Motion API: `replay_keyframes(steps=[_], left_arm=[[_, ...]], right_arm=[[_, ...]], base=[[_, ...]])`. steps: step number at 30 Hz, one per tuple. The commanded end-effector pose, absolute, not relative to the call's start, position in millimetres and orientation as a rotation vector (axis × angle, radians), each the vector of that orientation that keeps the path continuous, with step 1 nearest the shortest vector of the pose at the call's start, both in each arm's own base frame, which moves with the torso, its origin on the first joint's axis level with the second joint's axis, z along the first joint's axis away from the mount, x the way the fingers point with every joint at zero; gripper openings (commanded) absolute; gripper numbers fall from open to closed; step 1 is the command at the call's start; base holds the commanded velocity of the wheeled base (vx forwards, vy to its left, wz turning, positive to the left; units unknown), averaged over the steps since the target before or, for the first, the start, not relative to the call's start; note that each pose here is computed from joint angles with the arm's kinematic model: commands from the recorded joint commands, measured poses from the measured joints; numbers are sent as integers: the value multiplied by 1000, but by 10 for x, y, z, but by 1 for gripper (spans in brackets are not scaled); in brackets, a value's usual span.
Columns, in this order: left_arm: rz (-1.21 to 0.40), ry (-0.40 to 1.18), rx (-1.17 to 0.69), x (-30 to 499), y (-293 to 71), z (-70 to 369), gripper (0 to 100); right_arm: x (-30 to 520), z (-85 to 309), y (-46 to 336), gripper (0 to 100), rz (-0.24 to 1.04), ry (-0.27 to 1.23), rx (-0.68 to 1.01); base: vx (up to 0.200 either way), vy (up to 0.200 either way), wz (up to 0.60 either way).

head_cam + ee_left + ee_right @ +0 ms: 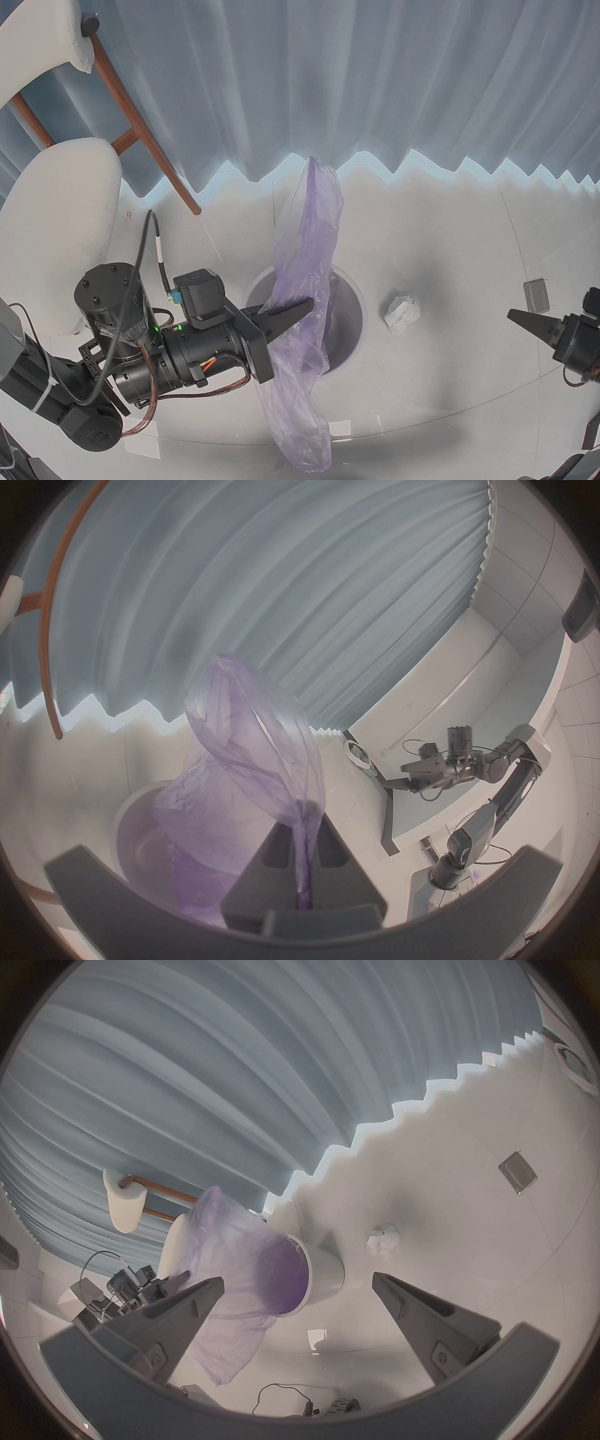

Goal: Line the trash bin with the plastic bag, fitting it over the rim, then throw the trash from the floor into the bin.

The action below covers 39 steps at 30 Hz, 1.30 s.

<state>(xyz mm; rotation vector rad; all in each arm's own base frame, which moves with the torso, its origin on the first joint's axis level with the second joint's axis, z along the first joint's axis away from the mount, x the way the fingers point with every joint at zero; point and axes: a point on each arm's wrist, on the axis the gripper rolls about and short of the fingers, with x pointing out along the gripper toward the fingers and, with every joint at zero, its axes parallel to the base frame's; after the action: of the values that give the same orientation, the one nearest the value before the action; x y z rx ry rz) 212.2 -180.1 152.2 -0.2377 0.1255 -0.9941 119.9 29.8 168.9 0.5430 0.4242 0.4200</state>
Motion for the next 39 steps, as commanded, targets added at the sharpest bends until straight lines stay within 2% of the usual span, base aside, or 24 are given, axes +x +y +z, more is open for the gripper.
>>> replay_keyframes(steps=[1,20,32,39], left_arm=[[-993,129,-239,2137,-1812,1510,0],[-1011,132,-236,2089,-1850,1509,0],[-1030,140,-233,2037,-1909,1493,0],[-1041,141,-232,2013,-1934,1493,0]], right_arm=[[1687,1429,469,100,434,568,523],[2615,1080,879,100,486,497,498],[3175,851,1122,100,481,386,530],[3385,963,1309,100,507,309,548]], base=[[0,0,0],[0,0,0],[0,0,0],[0,0,0]])
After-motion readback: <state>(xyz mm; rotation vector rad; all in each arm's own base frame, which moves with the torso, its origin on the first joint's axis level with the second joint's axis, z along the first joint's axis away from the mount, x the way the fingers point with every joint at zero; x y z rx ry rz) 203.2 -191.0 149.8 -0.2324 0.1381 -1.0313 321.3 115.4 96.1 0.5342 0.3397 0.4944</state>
